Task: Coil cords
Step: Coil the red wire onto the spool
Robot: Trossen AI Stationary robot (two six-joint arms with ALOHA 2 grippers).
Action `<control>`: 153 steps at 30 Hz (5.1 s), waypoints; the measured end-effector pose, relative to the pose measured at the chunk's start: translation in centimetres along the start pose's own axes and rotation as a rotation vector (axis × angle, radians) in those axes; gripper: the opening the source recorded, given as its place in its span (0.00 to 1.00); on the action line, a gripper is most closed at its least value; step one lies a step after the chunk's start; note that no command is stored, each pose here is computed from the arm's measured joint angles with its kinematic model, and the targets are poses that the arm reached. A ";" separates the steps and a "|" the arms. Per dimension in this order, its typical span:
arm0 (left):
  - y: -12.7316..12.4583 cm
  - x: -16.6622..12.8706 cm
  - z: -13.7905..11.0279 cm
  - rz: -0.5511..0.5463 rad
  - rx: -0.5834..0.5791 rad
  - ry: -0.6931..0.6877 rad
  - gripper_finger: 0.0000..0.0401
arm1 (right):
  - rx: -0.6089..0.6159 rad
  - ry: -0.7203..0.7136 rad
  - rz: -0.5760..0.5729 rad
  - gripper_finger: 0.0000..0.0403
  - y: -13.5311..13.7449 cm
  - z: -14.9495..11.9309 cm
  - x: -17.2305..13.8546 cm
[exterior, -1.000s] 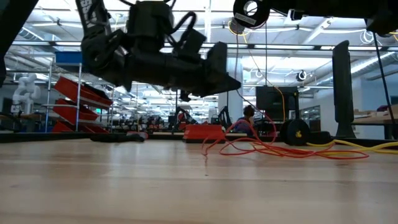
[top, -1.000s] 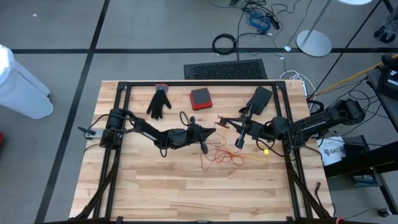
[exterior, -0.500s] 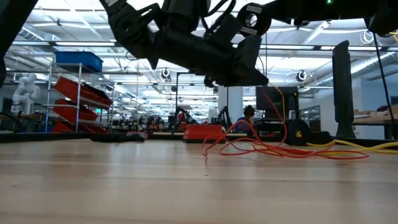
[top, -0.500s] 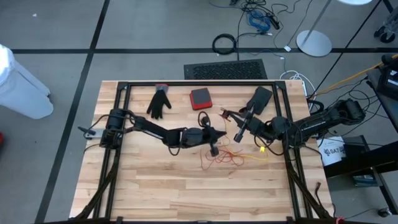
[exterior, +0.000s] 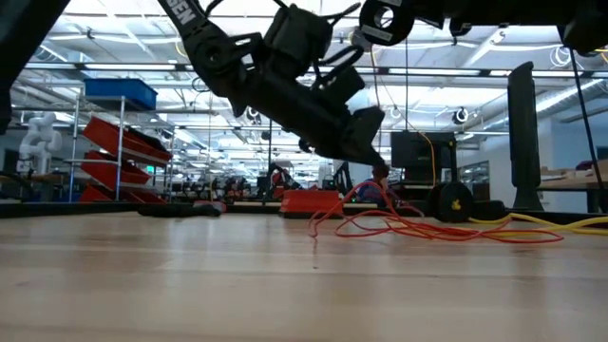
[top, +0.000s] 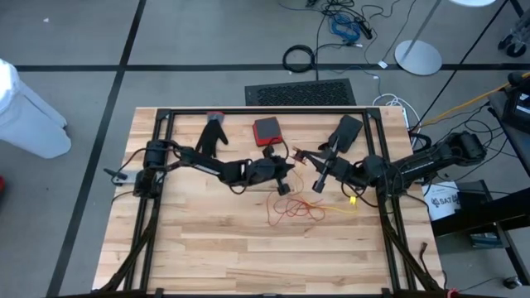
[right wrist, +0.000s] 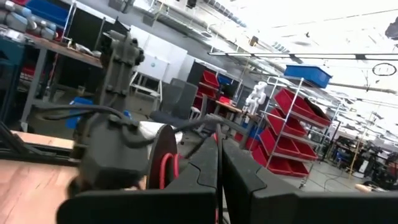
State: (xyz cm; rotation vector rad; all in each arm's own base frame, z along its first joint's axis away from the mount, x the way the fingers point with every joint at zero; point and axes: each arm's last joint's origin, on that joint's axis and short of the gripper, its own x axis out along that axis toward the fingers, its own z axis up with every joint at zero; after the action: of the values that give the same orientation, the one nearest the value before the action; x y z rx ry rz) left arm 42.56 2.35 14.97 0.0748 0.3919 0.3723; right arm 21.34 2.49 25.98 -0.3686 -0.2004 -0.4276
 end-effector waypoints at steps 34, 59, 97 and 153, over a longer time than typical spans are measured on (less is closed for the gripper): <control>1.1 0.6 0.5 -0.031 -0.038 0.024 0.00 | 0.050 -0.027 -0.222 0.00 0.0 -0.9 1.1; 0.4 0.5 0.5 -0.127 -0.004 0.040 0.00 | 0.250 -0.005 -0.420 0.00 -1.9 -4.2 3.1; 2.6 -3.3 6.7 0.080 0.011 -0.129 0.35 | 0.039 0.033 -0.430 0.00 0.8 -0.9 0.5; 0.8 -5.6 8.9 0.260 0.264 -0.211 0.12 | 0.045 -0.033 -0.368 0.00 1.1 0.5 -0.3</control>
State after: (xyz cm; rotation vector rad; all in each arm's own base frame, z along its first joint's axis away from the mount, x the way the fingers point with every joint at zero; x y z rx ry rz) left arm 40.91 1.00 25.33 0.4225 0.2206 0.5622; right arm 21.46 3.72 26.03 -0.2944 -0.3115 -0.7782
